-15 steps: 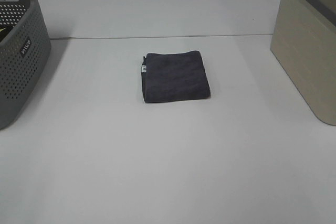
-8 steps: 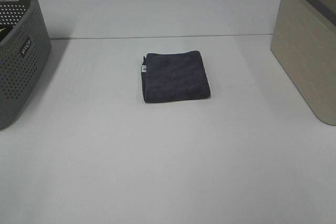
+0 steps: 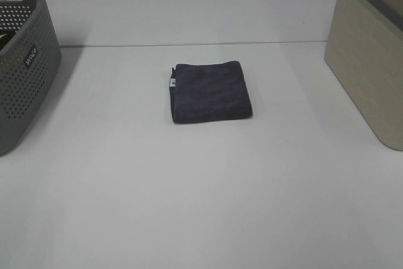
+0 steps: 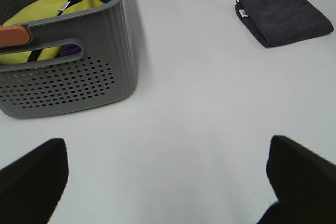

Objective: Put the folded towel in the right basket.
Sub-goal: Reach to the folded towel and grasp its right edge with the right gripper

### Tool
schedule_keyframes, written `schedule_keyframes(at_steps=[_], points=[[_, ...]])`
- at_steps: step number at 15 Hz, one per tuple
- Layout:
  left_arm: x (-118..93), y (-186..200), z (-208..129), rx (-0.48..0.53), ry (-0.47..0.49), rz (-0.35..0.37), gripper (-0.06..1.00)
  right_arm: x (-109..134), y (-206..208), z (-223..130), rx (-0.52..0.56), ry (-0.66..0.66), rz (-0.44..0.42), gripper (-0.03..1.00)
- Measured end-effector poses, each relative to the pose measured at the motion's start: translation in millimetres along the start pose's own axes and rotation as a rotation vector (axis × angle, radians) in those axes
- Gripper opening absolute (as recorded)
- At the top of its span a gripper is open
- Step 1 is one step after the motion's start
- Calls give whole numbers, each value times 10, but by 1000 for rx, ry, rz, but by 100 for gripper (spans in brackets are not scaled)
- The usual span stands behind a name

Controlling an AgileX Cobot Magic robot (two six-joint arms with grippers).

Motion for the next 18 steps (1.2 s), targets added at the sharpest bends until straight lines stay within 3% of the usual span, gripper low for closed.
schedule_keyframes(at_steps=[18], points=[[0, 0, 0, 0, 0, 0, 98, 0, 0, 0, 0, 0, 0, 65]])
Point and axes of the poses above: a point on each arm's last joint axis where the gripper is mounted, y pointing back along that axis away from the gripper, x along the wrist's bending axis when the last joint is at zero, z = x × y, the point moved 2 cm from there along -y, pointing out along that axis toward the gripper, and after that the axes turned 6 degrees about -y, right-handed, at the moved point
